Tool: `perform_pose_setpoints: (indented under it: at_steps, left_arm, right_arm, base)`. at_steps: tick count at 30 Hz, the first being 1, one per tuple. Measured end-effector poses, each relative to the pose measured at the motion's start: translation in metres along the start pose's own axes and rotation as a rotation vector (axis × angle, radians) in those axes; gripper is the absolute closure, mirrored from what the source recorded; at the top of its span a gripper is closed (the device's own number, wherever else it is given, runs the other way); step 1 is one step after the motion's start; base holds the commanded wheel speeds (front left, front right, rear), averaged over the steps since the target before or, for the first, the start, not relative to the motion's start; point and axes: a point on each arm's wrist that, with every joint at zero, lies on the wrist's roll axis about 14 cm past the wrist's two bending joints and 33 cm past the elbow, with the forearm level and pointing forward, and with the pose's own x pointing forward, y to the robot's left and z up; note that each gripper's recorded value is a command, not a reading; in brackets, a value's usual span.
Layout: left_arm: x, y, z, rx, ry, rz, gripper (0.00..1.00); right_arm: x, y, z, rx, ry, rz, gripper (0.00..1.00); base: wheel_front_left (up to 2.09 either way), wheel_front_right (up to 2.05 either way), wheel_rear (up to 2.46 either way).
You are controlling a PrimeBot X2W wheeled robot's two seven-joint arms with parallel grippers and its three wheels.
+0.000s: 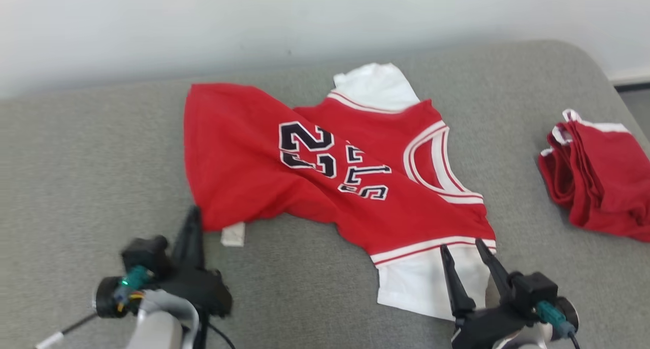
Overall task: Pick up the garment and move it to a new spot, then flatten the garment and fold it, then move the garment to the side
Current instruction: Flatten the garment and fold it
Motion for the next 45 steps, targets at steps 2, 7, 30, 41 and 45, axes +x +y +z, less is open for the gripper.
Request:
perform_pose_setpoints:
  at_steps: [2,7,30,41,45]
  left_arm:
    - [-0.012,-0.004,0.003,0.011,-0.015,-0.013,1.00]
    - [-0.045,0.007,0.007,0.006,-0.040,0.025,1.00]
    - [-0.014,0.013,-0.008,0.007,0.016,0.048,1.00]
    - [0.004,0.045,-0.031,0.066,0.093,0.168,1.00]
    - [0.003,0.061,-0.022,0.079,0.069,0.225,1.00]
  right_arm:
    - [-0.003,0.005,-0.001,0.006,0.001,0.010,0.00]
    - [-0.005,0.022,-0.002,0.016,0.003,0.051,0.00]
    - [0.013,0.011,0.004,0.004,-0.012,0.036,0.00]
    - [0.005,-0.014,-0.002,0.013,0.005,-0.043,0.00]
    - [0.008,-0.012,0.001,0.014,-0.002,-0.036,0.00]
  base:
    - [0.00,0.00,0.00]
    - [0.00,0.00,0.00]
    - [0.00,0.00,0.00]
    - [0.00,0.00,0.00]
    - [0.00,0.00,0.00]
